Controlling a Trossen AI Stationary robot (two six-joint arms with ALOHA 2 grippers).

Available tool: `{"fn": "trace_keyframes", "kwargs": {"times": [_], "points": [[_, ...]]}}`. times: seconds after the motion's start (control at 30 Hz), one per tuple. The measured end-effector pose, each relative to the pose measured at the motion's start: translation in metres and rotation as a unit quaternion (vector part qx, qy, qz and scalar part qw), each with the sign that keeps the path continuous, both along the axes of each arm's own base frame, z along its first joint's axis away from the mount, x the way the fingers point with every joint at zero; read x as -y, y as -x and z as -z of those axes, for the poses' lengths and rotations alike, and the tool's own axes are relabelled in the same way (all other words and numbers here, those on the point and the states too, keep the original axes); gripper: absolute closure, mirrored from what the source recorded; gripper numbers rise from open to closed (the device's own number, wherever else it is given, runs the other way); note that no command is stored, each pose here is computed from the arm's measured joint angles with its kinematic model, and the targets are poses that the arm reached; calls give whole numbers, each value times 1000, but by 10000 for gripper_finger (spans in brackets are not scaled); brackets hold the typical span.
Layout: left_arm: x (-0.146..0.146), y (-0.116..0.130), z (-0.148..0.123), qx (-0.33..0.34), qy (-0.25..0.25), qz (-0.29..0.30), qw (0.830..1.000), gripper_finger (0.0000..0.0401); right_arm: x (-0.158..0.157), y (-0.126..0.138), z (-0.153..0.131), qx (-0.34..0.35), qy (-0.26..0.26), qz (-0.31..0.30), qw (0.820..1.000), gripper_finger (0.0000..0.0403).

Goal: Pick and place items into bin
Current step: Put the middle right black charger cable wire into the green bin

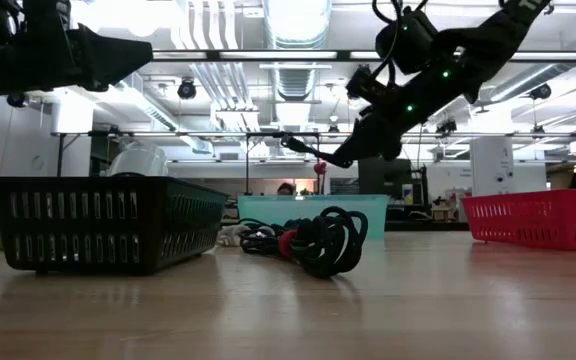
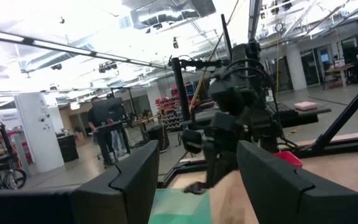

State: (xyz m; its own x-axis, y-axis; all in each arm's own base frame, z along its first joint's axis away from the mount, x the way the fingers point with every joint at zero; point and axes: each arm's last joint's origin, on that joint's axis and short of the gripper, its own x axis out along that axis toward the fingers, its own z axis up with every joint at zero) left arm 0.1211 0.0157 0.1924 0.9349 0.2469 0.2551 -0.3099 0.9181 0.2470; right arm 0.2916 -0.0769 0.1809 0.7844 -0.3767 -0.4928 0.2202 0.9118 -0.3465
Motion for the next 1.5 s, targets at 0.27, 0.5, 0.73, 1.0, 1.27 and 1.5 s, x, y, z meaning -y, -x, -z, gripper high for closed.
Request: {"fn": "trace_keyframes", "kwargs": {"times": [0.27,0.5,0.73,1.0,1.27,1.5], "points": [[0,0,0,2,0,0,1000,201,42,12,-4,14,9,70,997,390],[0,0,-1,3,-1,0,1000,201,67,23,-6,30,-8,128,991,390],[0,0,-1,3,-2,0,1000,201,72,25,-7,30,-3,134,991,390],[0,0,-1,-7,-34,-9,999,201,72,24,-8,33,2,132,991,390],[0,0,-1,-7,-34,-9,999,201,72,24,-9,37,7,129,991,371],[0,0,-1,-7,-36,-10,999,201,72,23,-9,41,8,129,991,293]]}}
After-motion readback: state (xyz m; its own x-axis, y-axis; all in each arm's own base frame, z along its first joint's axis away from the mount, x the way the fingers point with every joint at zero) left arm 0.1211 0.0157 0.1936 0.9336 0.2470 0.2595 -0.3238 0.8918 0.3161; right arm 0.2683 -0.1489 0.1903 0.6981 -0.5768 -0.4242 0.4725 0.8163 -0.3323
